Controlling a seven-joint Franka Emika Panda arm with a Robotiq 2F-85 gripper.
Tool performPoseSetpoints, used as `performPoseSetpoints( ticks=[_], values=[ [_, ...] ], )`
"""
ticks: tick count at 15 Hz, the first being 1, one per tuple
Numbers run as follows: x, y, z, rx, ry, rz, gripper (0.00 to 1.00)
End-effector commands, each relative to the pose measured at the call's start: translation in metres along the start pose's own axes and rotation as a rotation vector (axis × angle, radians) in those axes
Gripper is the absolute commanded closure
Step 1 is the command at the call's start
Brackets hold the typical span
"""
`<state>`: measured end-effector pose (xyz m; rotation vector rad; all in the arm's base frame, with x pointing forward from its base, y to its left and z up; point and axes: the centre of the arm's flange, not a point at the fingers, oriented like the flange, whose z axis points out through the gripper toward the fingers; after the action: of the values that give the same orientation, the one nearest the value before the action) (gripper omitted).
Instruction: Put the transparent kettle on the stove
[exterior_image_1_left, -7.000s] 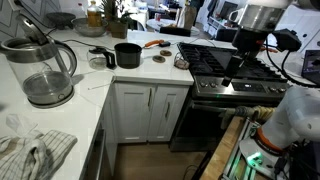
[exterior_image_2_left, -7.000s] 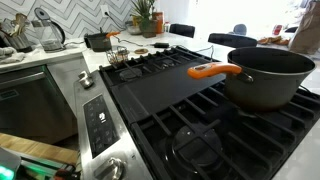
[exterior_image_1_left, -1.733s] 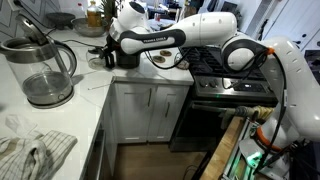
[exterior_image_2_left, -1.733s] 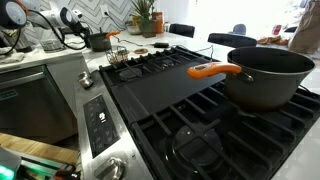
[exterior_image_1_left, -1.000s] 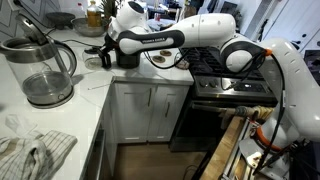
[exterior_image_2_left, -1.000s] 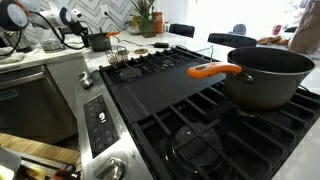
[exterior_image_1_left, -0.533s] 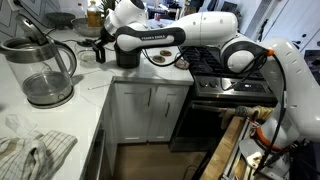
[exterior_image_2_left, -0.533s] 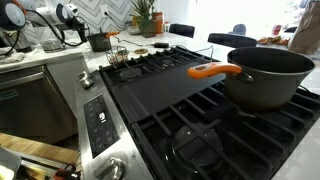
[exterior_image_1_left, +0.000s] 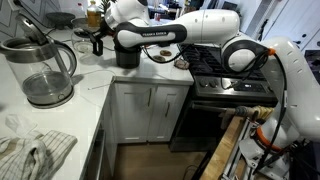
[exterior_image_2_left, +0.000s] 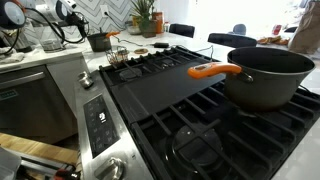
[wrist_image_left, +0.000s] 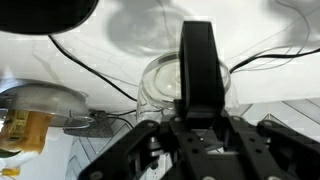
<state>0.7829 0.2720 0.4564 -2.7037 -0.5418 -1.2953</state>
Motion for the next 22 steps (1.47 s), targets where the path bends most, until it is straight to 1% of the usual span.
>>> performPoseSetpoints(
  ticks=[1, 4, 14, 18, 22],
  values=[
    [0.009, 0.007, -0.018, -0.014, 0.060, -0.014, 0.93],
    [0.017, 0.010, -0.032, -0.024, 0.101, -0.004, 0.93],
    [0.035, 0.020, -0.091, -0.073, 0.181, 0.044, 0.93],
    [0.036, 0.034, -0.119, -0.108, 0.205, 0.102, 0.93],
    [0.028, 0.053, -0.154, -0.160, 0.186, 0.207, 0.93]
  ],
)
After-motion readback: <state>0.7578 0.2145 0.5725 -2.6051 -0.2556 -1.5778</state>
